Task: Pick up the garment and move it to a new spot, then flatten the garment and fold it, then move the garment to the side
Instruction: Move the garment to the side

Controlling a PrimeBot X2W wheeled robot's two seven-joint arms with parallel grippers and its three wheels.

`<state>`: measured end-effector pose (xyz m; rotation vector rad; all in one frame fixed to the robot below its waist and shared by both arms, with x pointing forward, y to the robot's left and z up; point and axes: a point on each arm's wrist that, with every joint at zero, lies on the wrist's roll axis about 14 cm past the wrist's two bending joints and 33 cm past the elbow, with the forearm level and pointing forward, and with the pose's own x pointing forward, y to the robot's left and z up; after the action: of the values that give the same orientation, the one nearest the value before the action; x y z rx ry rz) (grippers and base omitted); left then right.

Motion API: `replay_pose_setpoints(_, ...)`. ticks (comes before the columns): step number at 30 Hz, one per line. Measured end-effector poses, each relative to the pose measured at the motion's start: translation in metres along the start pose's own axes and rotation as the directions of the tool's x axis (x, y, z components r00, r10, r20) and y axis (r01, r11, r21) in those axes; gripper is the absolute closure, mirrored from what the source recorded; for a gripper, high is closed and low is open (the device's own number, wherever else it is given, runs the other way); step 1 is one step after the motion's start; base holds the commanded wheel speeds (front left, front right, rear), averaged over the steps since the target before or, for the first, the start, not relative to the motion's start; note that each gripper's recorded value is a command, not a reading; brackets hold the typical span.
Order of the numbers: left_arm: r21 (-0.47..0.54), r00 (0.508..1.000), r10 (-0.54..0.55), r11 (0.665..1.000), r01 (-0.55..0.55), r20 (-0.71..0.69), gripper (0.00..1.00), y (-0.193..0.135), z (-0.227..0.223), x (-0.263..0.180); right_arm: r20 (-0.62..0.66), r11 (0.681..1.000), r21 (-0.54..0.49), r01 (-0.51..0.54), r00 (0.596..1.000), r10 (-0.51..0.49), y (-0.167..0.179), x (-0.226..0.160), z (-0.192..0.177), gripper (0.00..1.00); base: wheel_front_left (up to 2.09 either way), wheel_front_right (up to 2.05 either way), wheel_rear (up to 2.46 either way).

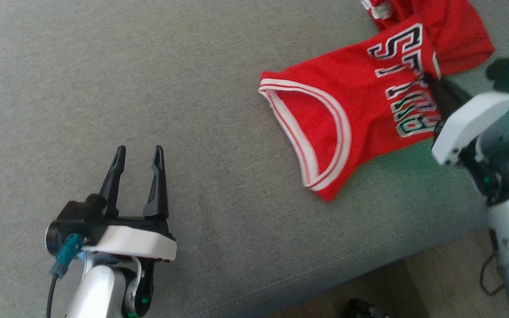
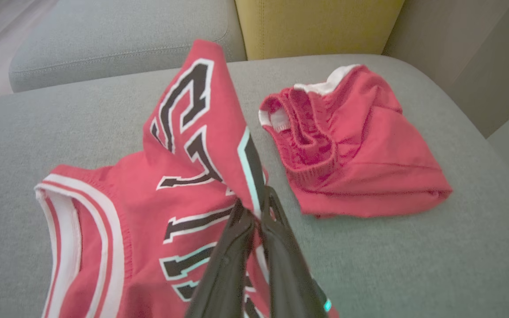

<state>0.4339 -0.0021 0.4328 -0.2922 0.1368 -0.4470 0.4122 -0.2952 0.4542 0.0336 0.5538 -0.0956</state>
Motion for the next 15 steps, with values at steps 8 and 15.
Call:
replay_pose_setpoints(8,0.005,0.998,0.054,0.999,-0.054,0.016,0.00,0.015,0.009,-0.012,0.038,0.996,-0.062,0.065,0.997,-0.063,-0.018,0.027,0.051,1.00,0.00,0.00,0.00)
replay_pose_setpoints(15,0.006,0.992,0.118,0.993,-0.118,0.041,0.00,0.031,0.020,-0.026,0.048,0.979,-0.082,0.185,0.982,-0.181,-0.058,0.036,0.075,1.00,0.00,0.00,0.00)
